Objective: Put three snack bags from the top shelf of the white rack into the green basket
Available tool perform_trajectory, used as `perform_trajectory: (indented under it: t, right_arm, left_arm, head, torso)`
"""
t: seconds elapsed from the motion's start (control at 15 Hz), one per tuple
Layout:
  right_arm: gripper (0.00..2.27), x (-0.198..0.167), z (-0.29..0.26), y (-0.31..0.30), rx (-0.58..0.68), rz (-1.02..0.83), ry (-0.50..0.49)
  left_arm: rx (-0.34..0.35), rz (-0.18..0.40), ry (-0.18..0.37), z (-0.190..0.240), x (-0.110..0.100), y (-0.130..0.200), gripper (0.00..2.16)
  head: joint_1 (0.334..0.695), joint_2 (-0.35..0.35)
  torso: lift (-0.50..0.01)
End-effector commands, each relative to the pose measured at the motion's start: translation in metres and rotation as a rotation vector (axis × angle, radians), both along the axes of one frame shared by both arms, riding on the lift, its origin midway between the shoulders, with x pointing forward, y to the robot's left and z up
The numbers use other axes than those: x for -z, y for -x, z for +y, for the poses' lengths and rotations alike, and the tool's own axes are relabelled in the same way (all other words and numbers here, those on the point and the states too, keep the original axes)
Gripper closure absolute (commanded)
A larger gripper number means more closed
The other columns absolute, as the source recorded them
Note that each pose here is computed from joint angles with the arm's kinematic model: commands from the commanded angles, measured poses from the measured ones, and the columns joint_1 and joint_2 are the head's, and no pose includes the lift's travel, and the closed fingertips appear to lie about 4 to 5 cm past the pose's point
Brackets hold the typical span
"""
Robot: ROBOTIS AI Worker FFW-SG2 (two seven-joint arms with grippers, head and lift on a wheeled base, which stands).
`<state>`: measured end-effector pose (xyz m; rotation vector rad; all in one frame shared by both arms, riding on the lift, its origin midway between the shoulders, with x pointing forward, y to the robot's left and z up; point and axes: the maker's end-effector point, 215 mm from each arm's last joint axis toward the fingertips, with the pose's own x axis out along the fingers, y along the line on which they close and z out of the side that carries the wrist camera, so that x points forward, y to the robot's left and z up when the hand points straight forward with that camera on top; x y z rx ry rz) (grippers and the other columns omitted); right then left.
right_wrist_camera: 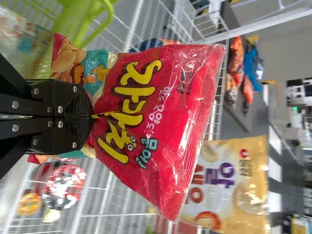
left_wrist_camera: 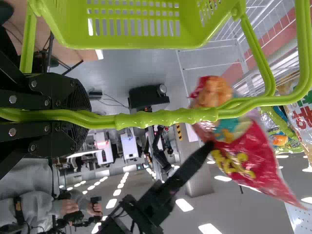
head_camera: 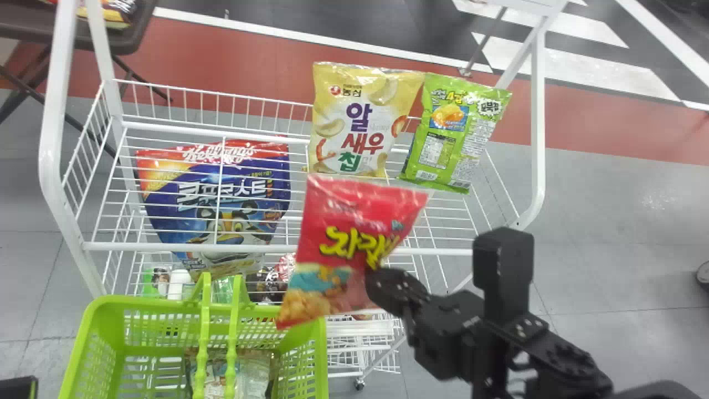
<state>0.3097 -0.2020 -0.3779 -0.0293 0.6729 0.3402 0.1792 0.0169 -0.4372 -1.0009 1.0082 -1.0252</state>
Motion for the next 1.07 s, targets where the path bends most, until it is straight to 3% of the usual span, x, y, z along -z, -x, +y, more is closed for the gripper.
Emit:
perform_trajectory:
  t: [0.0,0.47,0.67,0.87,1.0]
  right_arm:
    - [2.20,0.032,-0.004,0.042,0.001,0.176,-0.048]
    - [2.19,0.084,0.070,0.100,-0.092,0.375,-0.281]
    - [2.20,0.091,0.103,0.082,-0.115,0.285,-0.334]
    - [2.20,0.081,0.125,0.071,-0.119,0.235,-0.448]
    - [2.19,0.092,0.133,0.080,-0.129,0.284,-0.426]
  left_arm:
    - [-0.009,-0.004,0.003,0.000,0.000,0.001,2.15]
    - [-0.012,-0.010,0.004,-0.005,0.000,0.003,2.15]
    - [-0.010,-0.007,0.005,-0.006,0.000,0.005,2.15]
    - [-0.009,-0.007,0.005,-0.006,0.000,0.007,2.15]
    - [-0.007,-0.009,0.009,-0.006,-0.002,0.007,2.15]
  head:
    - [0.695,-0.350]
    - [0.695,-0.350]
    - [0.695,-0.350]
    - [0.695,-0.284]
    - [0.695,-0.221]
  torso:
    - [0.000]
    - [0.000]
    - [0.000]
    - [0.000]
    - [0.000]
